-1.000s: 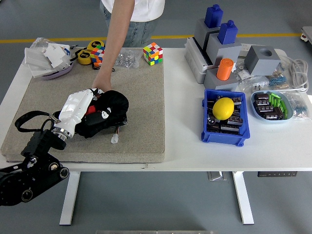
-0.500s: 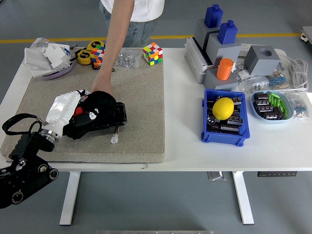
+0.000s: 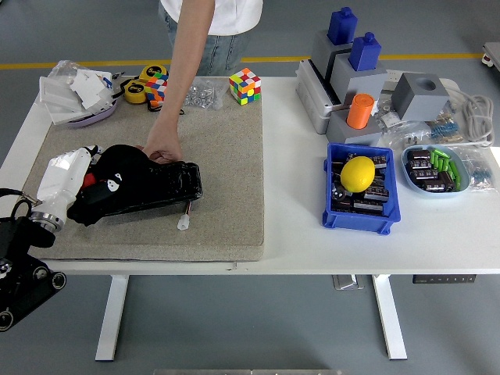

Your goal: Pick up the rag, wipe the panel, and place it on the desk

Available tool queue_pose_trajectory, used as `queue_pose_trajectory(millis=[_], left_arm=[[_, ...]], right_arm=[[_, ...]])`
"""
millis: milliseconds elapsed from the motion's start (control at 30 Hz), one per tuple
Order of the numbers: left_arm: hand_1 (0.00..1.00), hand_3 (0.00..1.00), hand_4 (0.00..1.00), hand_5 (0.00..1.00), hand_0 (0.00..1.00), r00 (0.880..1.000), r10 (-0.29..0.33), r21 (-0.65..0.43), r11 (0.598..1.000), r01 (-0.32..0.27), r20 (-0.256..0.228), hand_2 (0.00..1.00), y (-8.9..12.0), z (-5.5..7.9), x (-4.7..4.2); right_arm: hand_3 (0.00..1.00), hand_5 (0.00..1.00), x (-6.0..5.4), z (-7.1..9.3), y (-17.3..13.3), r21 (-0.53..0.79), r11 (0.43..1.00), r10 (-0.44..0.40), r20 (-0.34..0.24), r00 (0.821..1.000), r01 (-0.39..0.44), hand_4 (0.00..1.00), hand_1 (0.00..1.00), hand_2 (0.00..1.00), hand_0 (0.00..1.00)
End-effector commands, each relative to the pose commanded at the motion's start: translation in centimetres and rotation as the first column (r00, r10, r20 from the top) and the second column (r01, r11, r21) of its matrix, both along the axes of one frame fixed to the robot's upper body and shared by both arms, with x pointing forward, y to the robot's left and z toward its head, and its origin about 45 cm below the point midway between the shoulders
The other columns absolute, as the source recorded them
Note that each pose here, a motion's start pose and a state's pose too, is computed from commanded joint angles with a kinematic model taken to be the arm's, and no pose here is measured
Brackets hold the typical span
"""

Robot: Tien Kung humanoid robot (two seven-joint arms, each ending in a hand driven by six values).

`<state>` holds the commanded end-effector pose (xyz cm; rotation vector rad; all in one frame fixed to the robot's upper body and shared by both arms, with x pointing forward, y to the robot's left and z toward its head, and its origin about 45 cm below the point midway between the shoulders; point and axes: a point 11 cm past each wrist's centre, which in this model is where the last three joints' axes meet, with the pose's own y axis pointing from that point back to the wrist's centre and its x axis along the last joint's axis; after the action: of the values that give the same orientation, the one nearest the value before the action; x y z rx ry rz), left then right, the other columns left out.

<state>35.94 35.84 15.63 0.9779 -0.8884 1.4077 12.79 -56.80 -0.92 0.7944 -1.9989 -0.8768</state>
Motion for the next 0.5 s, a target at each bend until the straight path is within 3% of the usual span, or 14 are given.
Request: queue_pose_trajectory(millis=[500], left_arm=[[0.1, 0.591, 0.547, 0.38, 0.197, 0.998, 0.057, 0.016, 0.998, -0.057, 0.014, 0.272, 2.4, 0.4, -0.53]], right_arm=[[0.597, 0.579, -0.1, 0.0, 0.0, -0.001, 1.0, -0.003, 0.003, 1.0, 0.003, 0.967, 0.633, 0.69, 0.742]])
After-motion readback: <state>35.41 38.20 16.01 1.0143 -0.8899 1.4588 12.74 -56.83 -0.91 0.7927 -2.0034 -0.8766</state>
